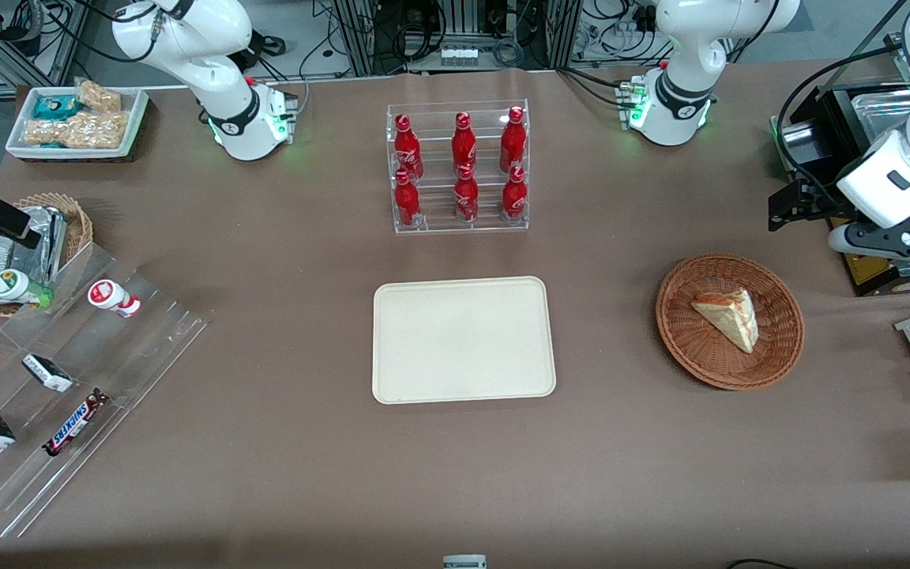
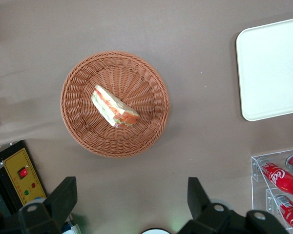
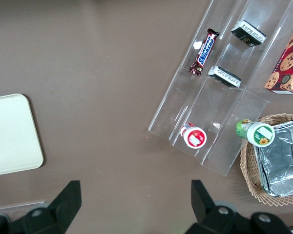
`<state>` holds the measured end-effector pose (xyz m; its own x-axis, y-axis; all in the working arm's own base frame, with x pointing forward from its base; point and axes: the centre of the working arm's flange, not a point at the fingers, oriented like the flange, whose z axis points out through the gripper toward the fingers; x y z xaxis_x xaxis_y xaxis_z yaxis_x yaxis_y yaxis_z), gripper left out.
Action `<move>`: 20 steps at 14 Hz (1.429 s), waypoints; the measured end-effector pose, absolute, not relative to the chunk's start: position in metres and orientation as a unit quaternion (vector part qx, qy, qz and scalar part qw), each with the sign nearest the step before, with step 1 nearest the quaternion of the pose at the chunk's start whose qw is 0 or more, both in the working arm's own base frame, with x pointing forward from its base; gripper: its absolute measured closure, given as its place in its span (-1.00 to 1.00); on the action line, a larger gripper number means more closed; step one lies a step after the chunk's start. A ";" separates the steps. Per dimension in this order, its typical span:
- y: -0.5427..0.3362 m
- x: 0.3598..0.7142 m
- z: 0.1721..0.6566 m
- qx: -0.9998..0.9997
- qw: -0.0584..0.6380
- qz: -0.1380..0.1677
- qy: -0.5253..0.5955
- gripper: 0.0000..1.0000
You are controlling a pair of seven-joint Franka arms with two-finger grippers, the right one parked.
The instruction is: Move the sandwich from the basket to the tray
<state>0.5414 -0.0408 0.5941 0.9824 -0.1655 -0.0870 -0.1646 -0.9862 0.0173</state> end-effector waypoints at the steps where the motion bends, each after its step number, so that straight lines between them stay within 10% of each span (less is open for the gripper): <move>1: -0.041 0.541 0.595 0.996 0.005 -0.043 -0.083 -1.00; 13: -0.038 0.537 0.589 0.997 0.002 -0.067 -0.038 -1.00; 20: -0.022 0.554 0.494 0.992 -0.005 -0.123 -0.012 -1.00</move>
<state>0.5537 -0.0224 0.4939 0.9696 -0.0237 -0.2437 -0.0259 -0.9996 -0.0059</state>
